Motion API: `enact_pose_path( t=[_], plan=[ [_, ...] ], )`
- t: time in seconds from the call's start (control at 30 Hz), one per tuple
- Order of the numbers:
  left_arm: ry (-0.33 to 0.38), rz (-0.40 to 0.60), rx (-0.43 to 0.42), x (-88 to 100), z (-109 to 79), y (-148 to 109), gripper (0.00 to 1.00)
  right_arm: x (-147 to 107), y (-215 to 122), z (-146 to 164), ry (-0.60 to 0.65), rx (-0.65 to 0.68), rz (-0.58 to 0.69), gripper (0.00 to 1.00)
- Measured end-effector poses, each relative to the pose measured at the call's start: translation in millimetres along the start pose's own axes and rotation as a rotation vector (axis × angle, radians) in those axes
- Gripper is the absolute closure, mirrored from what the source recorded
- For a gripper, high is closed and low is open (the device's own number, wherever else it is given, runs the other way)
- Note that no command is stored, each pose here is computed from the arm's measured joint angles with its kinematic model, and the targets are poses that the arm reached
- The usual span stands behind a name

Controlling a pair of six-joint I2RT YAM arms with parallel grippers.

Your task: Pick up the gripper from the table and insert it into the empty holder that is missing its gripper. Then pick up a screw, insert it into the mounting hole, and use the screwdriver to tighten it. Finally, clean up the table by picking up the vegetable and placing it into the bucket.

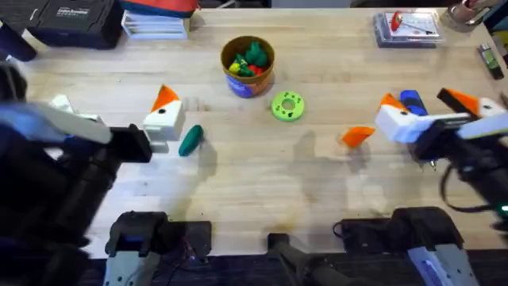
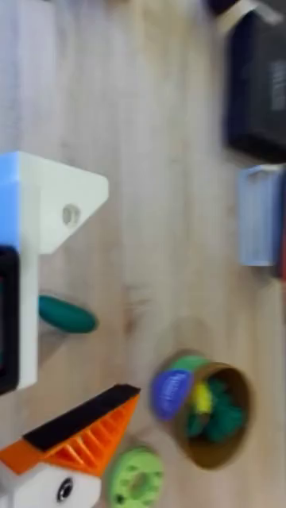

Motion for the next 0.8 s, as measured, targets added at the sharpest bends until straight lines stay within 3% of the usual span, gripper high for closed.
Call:
enact_pose_path(
  t=[0.1, 0.13, 0.43, 0.47, 0.63, 0.67, 0.8],
  plan=[
    [-0.002, 0.200, -0.039, -13.8, -2.7, -1.9, 0.015, 8.8, -7.9, 1.8, 0.002, -0.016, 0.087, 0.008],
    [-0.003, 0.372, -0.072, -31.8, -6.1, 5.2, 0.015, 14.1, -6.0, 2.7, 0.002, -0.025, 0.135, 0.007],
    [-0.015, 0.600, -0.148, -65.3, -17.8, 34.1, 0.012, 10.8, -2.2, 2.0, 0.003, -0.031, 0.167, 0.007],
    [-0.022, 0.610, -0.159, -66.8, -19.7, 35.2, 0.073, 10.9, -2.2, 2.1, 0.003, -0.031, 0.166, 0.007],
    [-0.030, 0.633, -0.184, -70.6, -24.0, 38.1, 0.833, 8.6, -2.6, 1.6, 0.003, -0.033, 0.176, 0.007],
    [-0.027, 0.629, -0.188, -69.9, -24.3, 38.6, 0.742, 8.6, -2.6, 1.6, 0.003, -0.033, 0.176, 0.007],
    [-0.038, 0.556, -0.217, -55.8, -28.8, 47.1, 0.130, 8.4, -2.6, 1.6, 0.003, -0.033, 0.177, 0.009]
  ],
)
Point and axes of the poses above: each hand's point on the last joint's axis, 136 mm out from that joint toward the fingers, its own y axis out along the fingers, its own z axis along the line the jaws close on, x = y × z, the point moved 1 cm from there along -y, back along the fingers, and after that the axes turned 11 degrees about y, right-handed, at the moved point
